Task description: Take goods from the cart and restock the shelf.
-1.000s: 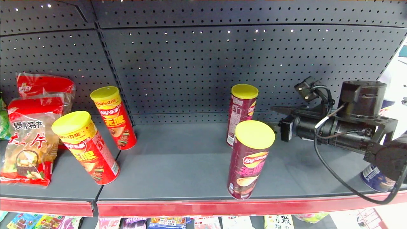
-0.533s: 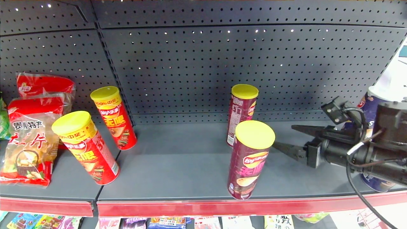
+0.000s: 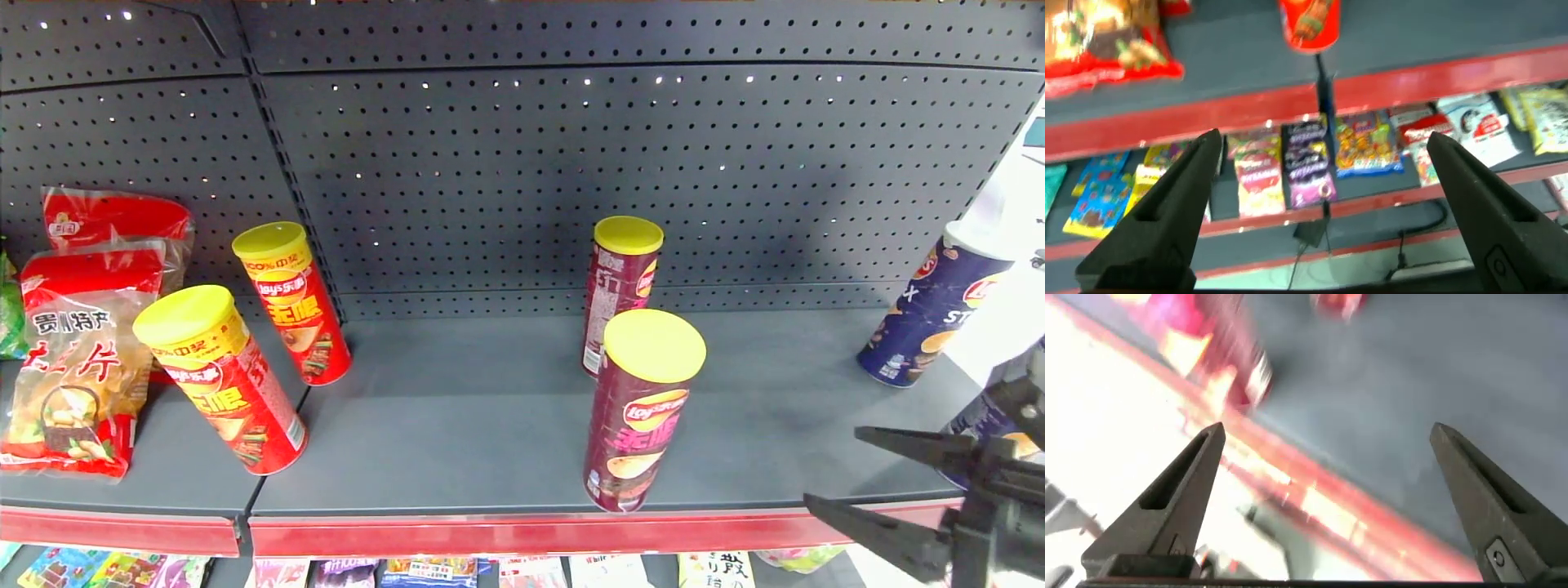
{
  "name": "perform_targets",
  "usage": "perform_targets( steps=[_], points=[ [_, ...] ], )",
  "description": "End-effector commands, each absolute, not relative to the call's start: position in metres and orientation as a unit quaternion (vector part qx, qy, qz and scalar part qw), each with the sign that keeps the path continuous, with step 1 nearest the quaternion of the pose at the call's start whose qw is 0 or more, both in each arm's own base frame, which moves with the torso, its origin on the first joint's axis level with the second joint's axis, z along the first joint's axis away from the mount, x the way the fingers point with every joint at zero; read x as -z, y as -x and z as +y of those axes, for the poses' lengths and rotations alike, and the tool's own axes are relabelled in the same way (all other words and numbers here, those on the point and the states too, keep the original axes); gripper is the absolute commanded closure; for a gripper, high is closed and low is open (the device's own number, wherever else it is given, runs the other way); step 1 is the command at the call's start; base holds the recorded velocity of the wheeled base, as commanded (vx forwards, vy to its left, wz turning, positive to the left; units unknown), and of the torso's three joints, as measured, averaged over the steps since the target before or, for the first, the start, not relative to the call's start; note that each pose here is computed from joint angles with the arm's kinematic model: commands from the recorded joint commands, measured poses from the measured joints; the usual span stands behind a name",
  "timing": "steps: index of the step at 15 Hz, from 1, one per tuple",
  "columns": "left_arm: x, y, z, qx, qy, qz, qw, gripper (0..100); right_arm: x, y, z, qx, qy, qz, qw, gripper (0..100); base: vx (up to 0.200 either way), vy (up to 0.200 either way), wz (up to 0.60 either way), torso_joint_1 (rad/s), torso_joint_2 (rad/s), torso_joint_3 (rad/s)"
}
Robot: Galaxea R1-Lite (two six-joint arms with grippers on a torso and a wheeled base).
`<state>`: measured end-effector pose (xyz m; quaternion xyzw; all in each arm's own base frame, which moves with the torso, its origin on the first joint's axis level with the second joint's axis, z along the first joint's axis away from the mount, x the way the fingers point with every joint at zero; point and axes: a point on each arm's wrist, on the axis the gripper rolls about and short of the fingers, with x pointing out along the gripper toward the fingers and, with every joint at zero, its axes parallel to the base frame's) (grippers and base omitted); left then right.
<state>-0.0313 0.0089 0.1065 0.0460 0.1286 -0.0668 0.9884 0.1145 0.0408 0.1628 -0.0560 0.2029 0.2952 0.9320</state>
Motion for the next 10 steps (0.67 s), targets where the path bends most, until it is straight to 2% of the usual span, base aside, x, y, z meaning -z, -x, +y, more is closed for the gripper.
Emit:
perform_targets(
  steps=[1, 4, 7, 8, 10],
  points=[
    [-0.119, 0.021, 0.006, 0.082, -0.047, 0.140, 0.986, 0, -0.178, -0.059, 0.024, -0.294, 0.056, 0.158, 0.941, 0, 0.000, 0.000, 0.00, 0.000, 0.00, 0.000],
    [-0.146, -0.007, -0.002, 0.124, -0.048, 0.139, 0.981, 0, -0.168, -0.013, 0.009, -0.249, 0.060, 0.145, 0.956, 0, 0.000, 0.000, 0.00, 0.000, 0.00, 0.000],
    [-0.151, -0.025, -0.007, 0.156, -0.065, 0.157, 0.973, 0, -0.170, 0.014, 0.000, -0.164, 0.037, 0.169, 0.971, 0, 0.000, 0.000, 0.00, 0.000, 0.00, 0.000],
    [-0.151, -0.025, -0.007, 0.156, -0.066, 0.158, 0.973, 0, -0.170, 0.015, 0.000, -0.162, 0.036, 0.171, 0.971, 0, 0.000, 0.000, 0.00, 0.000, 0.00, 0.000],
    [-0.154, -0.041, -0.014, 0.213, -0.079, 0.178, 0.958, 0, -0.166, 0.033, 0.001, -0.058, 0.001, 0.186, 0.981, 0, 0.000, 0.000, 0.00, 0.000, 0.00, 0.000]
  ],
)
